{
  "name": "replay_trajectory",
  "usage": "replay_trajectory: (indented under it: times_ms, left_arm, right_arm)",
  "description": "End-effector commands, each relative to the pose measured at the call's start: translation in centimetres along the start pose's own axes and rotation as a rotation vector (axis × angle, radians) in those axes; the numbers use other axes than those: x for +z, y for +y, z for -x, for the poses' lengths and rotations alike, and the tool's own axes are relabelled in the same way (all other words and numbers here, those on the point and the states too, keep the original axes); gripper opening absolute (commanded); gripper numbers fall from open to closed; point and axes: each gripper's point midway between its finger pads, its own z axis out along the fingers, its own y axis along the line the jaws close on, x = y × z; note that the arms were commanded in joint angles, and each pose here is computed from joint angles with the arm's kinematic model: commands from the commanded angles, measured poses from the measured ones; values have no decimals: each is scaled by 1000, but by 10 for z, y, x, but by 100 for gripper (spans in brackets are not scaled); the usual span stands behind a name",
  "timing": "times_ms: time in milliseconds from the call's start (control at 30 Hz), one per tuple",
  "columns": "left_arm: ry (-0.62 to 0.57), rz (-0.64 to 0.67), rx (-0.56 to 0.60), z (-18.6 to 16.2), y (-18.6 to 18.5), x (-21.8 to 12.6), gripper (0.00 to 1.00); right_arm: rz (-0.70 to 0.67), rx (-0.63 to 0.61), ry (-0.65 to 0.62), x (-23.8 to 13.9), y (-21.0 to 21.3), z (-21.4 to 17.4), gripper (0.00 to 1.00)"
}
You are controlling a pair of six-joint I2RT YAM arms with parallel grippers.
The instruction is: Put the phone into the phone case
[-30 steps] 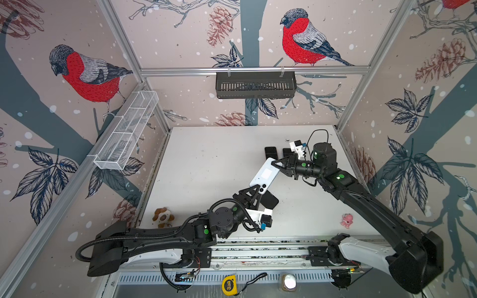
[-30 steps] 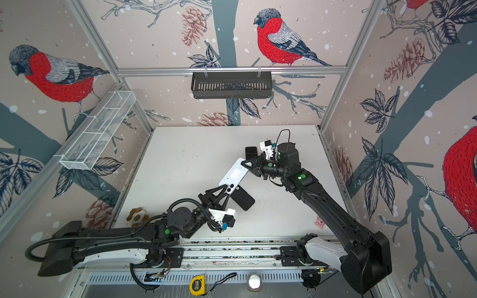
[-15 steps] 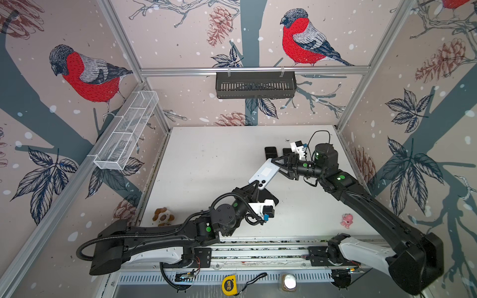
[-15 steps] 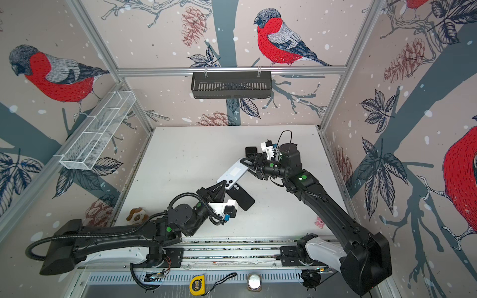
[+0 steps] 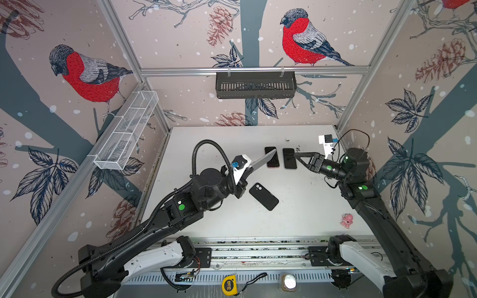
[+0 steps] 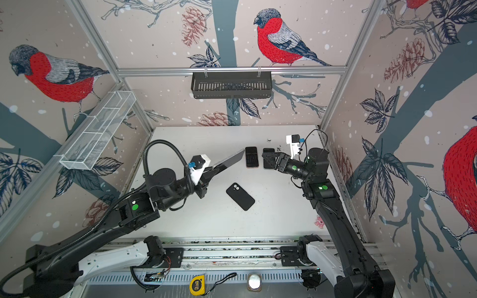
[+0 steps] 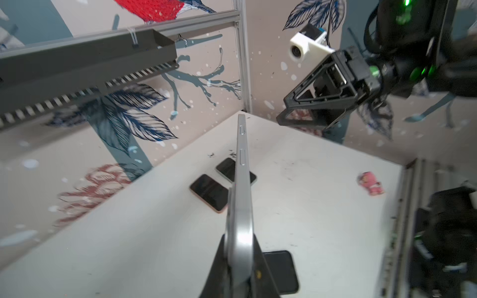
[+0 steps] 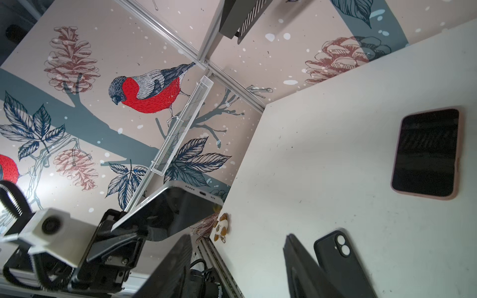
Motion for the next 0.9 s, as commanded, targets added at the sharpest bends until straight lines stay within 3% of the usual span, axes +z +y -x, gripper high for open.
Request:
replay_trajectory:
  times_ms: [0,100,200,400,867]
  left_arm:
    - [-10,-270,-385,19,-22,-13,0]
    - [12,-388,-571,22,-13,-14,0]
    - [12,-490,-680,22,-11,-15,0]
    - [-77,-632,-805,34,-12,-29,0]
    - [-112,-752,-943,27,-10,-34,0]
  right_arm:
    - [140,-180,-59,-3,32,6,57]
    - [225,-225,-18,2,39,-8,55]
    - [348,-253,17,0,55,-21,55]
    - [450,-260,49,0,74,-28,55]
    - [613,-123,112,3,98,-27,50]
